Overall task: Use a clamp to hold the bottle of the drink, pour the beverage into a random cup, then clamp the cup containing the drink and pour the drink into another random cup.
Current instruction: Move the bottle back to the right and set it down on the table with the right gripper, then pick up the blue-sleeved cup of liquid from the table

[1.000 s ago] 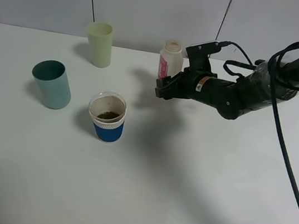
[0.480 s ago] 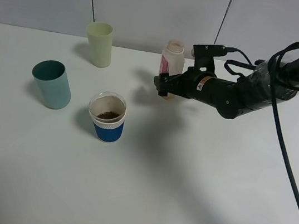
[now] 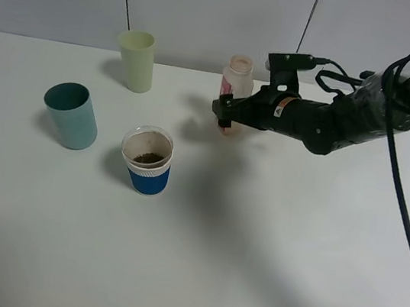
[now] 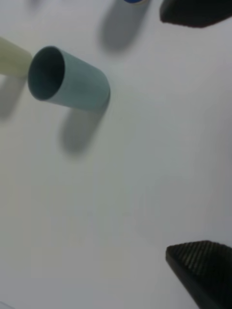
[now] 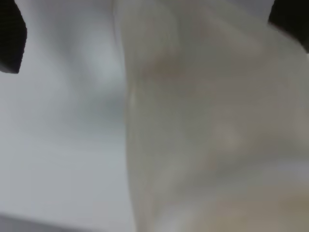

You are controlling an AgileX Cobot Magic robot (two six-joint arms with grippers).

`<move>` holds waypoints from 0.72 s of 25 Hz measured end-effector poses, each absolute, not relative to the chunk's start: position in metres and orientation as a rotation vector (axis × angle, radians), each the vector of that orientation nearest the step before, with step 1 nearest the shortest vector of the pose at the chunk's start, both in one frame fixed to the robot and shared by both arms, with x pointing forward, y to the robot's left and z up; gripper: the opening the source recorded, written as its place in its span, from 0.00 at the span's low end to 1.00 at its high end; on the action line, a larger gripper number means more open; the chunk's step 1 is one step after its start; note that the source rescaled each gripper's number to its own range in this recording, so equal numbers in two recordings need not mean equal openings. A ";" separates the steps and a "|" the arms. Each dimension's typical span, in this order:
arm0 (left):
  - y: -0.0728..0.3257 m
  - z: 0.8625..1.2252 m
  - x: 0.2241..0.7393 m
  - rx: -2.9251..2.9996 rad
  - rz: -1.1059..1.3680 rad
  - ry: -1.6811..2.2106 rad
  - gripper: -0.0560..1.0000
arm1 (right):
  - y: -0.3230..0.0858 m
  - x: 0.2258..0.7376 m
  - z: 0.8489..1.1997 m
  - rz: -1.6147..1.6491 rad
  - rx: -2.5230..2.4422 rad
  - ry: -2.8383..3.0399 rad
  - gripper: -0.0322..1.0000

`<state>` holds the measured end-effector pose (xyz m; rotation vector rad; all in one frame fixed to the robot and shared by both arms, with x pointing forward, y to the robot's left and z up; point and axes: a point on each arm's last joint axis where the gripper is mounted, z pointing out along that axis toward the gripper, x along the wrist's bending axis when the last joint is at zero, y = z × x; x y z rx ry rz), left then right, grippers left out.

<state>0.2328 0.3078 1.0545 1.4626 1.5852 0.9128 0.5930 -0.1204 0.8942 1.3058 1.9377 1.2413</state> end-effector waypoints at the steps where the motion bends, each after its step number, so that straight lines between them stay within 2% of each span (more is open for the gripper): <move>1: 0.308 1.055 0.233 1.463 0.913 1.585 0.68 | -0.121 0.593 0.900 1.250 1.301 1.929 1.00; 12: 0.308 1.055 0.233 1.463 0.913 1.585 0.68 | -0.125 0.585 0.941 1.246 1.300 1.926 1.00; 18: 0.308 1.055 0.233 1.463 0.913 1.585 0.68 | -0.131 0.574 0.983 1.268 1.284 1.900 1.00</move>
